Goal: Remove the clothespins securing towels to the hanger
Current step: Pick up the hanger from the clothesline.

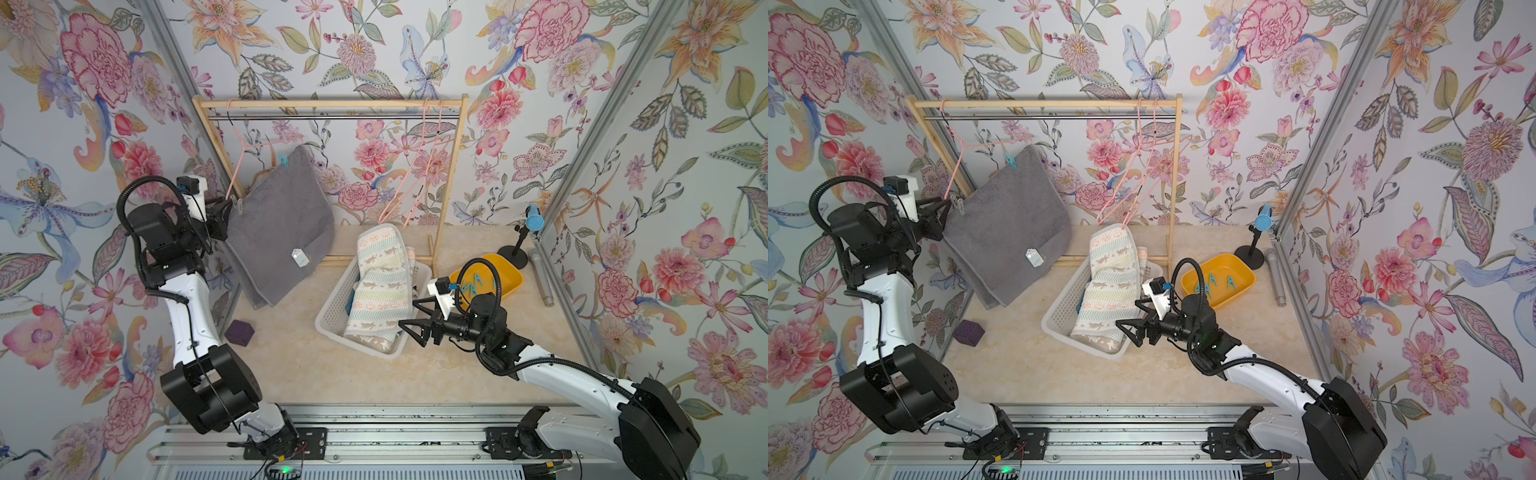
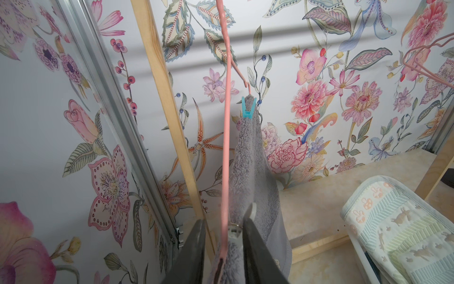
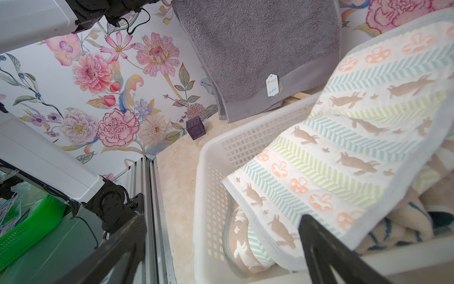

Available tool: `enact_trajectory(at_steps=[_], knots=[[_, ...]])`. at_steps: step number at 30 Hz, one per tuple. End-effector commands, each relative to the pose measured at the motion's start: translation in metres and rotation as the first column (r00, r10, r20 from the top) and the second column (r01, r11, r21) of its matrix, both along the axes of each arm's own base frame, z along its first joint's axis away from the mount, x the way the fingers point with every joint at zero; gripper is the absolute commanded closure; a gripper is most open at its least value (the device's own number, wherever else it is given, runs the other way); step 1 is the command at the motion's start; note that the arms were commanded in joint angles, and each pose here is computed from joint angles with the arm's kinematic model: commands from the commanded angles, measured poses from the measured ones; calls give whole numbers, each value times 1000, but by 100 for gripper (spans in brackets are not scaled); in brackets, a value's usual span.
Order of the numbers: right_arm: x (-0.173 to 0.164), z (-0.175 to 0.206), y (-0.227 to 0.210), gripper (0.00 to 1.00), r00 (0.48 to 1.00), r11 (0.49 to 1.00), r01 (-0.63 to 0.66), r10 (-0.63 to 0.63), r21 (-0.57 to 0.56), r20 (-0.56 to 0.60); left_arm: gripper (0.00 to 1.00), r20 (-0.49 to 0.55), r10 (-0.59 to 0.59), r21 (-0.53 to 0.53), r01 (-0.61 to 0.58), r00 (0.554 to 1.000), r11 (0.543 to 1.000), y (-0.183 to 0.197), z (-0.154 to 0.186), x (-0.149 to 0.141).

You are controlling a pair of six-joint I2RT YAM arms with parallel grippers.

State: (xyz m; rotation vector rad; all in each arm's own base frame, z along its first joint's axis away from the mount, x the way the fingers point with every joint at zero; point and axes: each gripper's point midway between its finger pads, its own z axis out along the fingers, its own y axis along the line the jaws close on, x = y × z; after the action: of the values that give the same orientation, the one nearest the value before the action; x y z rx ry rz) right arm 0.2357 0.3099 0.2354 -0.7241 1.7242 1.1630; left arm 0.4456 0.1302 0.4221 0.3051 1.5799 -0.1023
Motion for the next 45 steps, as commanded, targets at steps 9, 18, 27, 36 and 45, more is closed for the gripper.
enact_trajectory(at_steps=[9,18,27,36,45], knots=[[1,0,-2,0,1000,1000,7,-7,13,6,74,-47,-32,-4,32,998,999,-1,-18,5],[2,-1,-2,0,1000,1000,7,-7,14,-2,79,-3,-61,-9,61,998,998,-10,-1,0],[2,-2,-1,0,1000,1000,5,-5,14,-4,86,12,-94,-13,95,995,995,-19,7,1],[3,-3,-1,0,1000,1000,4,-4,14,-5,99,38,-94,4,94,995,996,-25,21,-1],[3,-3,0,0,1000,1000,3,-3,12,-8,100,69,-87,18,86,994,996,-31,38,-8]])
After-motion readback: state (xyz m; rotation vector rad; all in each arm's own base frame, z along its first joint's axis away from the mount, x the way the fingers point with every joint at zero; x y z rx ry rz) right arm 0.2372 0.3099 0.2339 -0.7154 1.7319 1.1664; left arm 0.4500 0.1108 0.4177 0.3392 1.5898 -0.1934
